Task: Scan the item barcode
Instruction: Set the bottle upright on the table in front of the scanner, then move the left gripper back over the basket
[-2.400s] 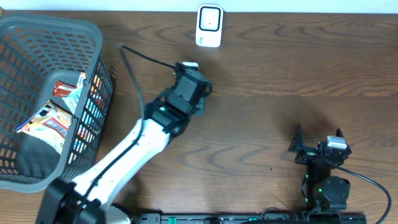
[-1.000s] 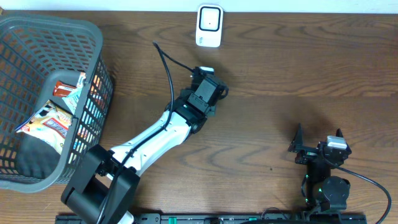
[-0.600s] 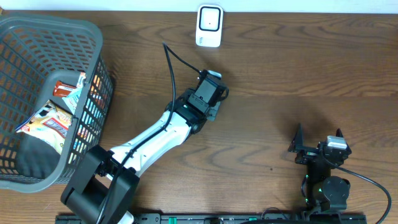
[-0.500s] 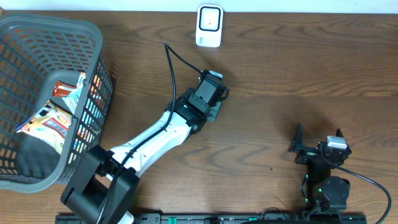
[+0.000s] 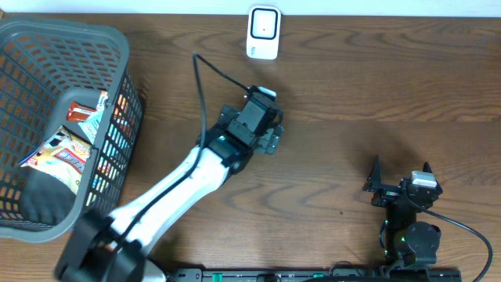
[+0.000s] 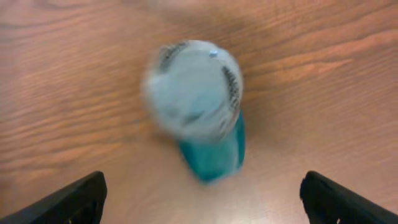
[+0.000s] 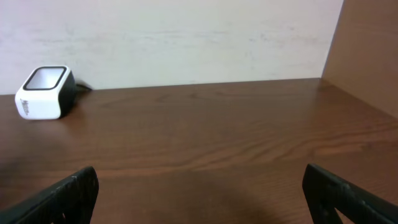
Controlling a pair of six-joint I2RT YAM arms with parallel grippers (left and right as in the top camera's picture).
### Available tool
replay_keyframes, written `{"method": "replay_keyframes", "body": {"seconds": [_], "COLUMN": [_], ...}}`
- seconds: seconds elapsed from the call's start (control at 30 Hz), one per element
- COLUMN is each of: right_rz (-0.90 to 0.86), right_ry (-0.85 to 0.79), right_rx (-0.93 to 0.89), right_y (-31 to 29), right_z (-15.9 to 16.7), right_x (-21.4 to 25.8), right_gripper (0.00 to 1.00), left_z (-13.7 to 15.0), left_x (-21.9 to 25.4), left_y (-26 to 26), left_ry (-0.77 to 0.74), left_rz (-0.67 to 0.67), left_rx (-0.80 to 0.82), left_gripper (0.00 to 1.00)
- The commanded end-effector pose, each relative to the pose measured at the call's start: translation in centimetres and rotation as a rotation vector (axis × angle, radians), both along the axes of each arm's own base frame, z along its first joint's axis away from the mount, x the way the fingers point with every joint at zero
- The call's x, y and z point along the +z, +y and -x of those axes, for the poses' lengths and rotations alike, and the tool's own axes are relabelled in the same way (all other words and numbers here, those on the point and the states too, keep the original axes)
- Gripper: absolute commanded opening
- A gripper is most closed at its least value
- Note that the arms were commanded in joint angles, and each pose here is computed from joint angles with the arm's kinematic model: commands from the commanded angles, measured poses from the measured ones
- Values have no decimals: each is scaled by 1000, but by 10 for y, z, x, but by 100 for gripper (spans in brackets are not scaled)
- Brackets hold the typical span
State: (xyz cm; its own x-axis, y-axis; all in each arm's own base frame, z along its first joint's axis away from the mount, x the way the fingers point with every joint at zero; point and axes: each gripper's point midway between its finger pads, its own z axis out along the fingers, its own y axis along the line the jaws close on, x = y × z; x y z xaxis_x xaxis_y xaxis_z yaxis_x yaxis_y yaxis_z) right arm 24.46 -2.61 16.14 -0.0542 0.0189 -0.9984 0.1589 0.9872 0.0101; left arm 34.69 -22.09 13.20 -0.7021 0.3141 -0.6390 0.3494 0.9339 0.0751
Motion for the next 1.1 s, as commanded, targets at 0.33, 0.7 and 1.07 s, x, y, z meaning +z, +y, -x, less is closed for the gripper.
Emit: {"method": "replay_keyframes", "body": {"seconds": [0.33, 0.7, 1.07], "right_rz": [10, 10, 10], "right_ry": [1, 1, 1], "right_rx": [-7, -7, -7], "right_y": [-2, -2, -2], "right_z": [0, 0, 0], "right_x": [0, 0, 0], "right_gripper": [99, 99, 99], "left_z": [48, 81, 88], "left_x": [137, 189, 176], "left_y": [77, 122, 181], "left_ry": [-231, -363, -351], "left_rz": [211, 331, 222], "left_rx": [223, 308, 512], "left_gripper": [98, 98, 98]}}
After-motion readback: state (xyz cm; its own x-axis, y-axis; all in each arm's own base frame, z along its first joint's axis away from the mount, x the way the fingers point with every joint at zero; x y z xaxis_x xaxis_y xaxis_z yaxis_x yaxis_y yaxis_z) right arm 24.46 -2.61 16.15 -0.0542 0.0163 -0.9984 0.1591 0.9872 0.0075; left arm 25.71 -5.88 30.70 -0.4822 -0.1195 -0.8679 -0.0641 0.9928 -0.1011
